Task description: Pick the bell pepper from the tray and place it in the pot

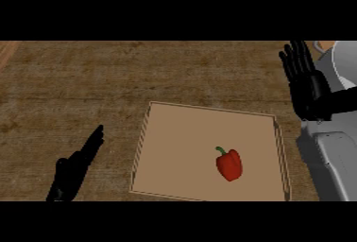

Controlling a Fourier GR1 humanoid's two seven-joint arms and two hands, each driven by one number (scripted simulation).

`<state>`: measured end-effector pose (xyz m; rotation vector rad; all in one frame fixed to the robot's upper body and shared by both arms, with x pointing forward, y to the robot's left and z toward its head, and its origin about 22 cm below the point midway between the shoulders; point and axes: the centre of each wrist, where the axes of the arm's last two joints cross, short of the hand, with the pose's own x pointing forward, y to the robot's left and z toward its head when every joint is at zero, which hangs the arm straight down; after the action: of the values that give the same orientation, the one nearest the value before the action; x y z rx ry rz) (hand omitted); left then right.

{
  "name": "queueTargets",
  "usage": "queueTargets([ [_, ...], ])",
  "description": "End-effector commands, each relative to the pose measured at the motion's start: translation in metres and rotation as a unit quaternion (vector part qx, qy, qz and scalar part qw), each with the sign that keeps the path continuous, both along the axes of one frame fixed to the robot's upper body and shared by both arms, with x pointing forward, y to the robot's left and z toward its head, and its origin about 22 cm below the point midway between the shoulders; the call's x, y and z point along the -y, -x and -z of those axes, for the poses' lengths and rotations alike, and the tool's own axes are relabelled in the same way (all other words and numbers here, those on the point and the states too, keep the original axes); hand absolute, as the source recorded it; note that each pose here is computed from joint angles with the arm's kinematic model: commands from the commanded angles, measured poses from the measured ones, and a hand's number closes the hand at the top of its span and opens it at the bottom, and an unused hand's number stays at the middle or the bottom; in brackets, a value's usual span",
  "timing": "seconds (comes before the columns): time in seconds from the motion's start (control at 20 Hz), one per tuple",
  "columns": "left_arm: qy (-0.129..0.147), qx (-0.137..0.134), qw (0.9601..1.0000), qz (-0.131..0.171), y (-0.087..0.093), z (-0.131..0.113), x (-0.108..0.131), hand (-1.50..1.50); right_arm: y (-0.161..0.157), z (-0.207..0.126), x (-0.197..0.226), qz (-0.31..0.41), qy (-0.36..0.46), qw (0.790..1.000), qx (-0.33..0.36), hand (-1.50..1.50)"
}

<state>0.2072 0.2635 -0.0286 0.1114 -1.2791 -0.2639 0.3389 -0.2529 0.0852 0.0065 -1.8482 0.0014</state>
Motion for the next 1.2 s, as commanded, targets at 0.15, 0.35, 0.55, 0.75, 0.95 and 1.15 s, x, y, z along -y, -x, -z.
queueTargets([
  [0.15, 0.043, 0.168, 0.9845, -0.024, -0.051, -0.061, 0.003, 0.00, -0.018, -0.041, -0.030, -0.293, 0.039, 0.954, 0.042, 1.50],
  [0.35, 0.095, 0.232, 0.9675, -0.031, -0.067, -0.091, 0.022, 0.00, -0.021, -0.081, 0.000, -0.303, 0.289, 0.903, 0.100, 1.50],
  [0.55, 0.108, 0.248, 0.9614, -0.049, -0.080, -0.108, 0.004, 0.00, -0.019, -0.054, 0.031, -0.412, 0.243, 0.865, 0.152, -1.50],
  [0.75, 0.104, 0.253, 0.9597, -0.064, -0.090, -0.120, 0.002, 0.00, -0.020, -0.052, 0.051, -0.474, 0.259, 0.818, 0.197, -1.50],
  [0.95, 0.112, 0.244, 0.9610, -0.067, -0.096, -0.109, 0.009, 0.00, -0.027, -0.069, 0.061, -0.472, 0.352, 0.780, 0.212, -1.50],
  [1.15, 0.111, 0.242, 0.9613, -0.070, -0.096, -0.114, -0.003, 0.00, -0.015, -0.053, 0.052, -0.498, 0.442, 0.721, 0.192, -1.50],
])
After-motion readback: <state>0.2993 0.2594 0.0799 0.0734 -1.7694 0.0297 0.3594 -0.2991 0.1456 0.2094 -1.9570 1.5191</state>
